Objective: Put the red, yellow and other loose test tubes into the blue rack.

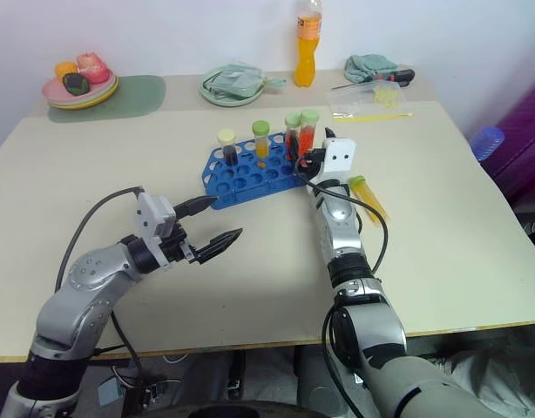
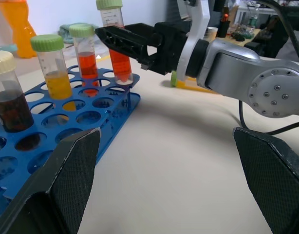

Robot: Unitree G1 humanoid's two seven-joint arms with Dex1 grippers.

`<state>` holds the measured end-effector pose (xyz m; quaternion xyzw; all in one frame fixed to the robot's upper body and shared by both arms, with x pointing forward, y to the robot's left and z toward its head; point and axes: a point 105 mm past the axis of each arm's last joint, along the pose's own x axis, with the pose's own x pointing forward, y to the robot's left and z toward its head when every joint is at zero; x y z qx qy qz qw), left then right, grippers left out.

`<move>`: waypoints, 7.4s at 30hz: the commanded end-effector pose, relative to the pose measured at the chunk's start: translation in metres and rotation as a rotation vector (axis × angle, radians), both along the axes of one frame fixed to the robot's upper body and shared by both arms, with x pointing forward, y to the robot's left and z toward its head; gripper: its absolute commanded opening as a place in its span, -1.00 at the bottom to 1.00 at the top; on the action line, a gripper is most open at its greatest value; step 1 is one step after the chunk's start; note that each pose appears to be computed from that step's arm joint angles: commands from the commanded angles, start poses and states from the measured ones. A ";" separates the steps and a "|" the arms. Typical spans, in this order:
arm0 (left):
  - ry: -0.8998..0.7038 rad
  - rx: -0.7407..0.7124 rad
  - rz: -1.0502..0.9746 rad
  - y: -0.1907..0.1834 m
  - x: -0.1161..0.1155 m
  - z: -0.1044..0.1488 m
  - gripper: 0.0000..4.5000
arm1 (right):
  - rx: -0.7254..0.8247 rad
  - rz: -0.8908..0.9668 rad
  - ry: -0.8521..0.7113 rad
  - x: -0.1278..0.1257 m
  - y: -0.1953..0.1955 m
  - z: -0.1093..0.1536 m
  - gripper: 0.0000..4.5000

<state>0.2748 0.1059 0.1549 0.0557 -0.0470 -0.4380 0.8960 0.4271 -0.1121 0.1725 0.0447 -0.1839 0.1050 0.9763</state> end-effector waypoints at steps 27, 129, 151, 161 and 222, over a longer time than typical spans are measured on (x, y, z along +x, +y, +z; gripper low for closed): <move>-0.032 -0.015 -0.013 0.000 -0.002 0.001 1.00 | 0.003 0.201 0.353 -0.008 -0.013 0.032 0.99; 0.047 0.084 -0.323 -0.017 -0.042 -0.013 1.00 | -0.563 0.164 1.272 -0.026 -0.130 -0.023 -0.31; -0.044 0.052 -0.036 0.014 0.001 0.003 1.00 | -0.369 0.589 0.175 -0.088 0.070 0.046 -0.66; -0.063 0.049 0.053 0.039 0.005 -0.001 1.00 | -0.204 0.304 0.018 -0.026 0.076 0.036 -0.66; -0.056 0.010 0.057 0.033 -0.004 0.002 1.00 | -0.099 0.302 0.049 -0.020 0.073 -0.013 -0.21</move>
